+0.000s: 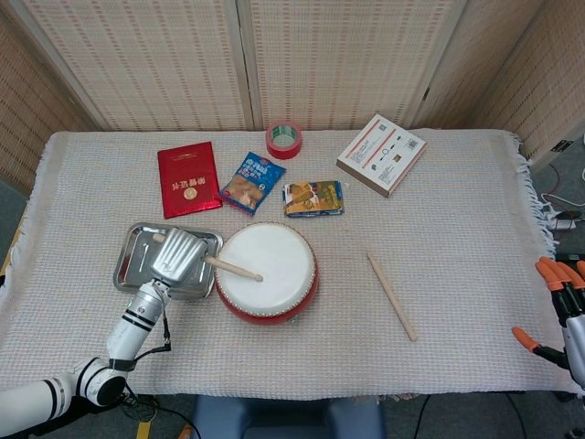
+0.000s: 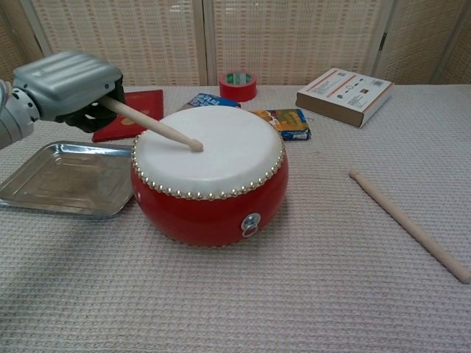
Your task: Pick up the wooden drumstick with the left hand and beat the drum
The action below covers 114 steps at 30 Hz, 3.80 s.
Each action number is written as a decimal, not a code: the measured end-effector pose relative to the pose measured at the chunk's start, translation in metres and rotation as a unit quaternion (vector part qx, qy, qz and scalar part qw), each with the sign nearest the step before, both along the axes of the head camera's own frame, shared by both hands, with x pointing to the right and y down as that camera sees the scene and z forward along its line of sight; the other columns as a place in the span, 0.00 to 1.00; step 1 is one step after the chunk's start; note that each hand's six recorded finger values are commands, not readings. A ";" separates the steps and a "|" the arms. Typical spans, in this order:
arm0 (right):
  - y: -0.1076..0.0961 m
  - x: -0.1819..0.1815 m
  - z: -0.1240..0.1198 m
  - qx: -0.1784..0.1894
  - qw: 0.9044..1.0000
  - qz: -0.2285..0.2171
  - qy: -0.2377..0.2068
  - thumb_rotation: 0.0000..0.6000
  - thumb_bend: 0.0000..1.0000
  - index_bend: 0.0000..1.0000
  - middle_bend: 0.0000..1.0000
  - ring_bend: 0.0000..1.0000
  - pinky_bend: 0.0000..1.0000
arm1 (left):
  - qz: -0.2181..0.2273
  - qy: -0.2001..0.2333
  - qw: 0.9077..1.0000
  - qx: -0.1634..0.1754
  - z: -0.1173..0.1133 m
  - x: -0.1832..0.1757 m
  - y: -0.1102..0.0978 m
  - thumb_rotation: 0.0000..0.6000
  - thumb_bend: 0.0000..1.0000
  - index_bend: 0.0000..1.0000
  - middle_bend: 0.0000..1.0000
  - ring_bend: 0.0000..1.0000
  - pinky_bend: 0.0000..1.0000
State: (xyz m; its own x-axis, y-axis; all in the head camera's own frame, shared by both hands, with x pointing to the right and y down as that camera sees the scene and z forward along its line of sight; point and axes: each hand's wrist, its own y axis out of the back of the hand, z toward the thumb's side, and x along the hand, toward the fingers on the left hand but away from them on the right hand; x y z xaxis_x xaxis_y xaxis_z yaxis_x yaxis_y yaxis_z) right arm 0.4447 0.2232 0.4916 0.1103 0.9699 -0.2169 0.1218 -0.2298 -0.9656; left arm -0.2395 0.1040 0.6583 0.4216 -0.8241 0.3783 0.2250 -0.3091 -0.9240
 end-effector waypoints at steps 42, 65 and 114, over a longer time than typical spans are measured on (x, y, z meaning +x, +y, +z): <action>0.002 0.003 0.006 -0.009 1.000 0.005 -0.003 1.00 0.04 0.00 0.08 0.00 0.00 | -0.034 -0.005 0.999 -0.012 0.012 -0.005 0.002 1.00 0.72 1.00 1.00 0.99 1.00; 0.004 0.004 0.007 -0.010 1.000 0.008 -0.003 1.00 0.04 0.00 0.08 0.00 0.00 | -0.029 0.025 0.999 -0.032 0.013 0.004 0.006 1.00 0.71 1.00 1.00 0.98 1.00; 0.004 0.003 0.009 -0.014 1.000 0.009 -0.005 1.00 0.04 0.00 0.08 0.00 0.00 | -0.107 0.115 0.982 -0.107 0.020 -0.005 0.009 1.00 0.71 1.00 1.00 0.97 1.00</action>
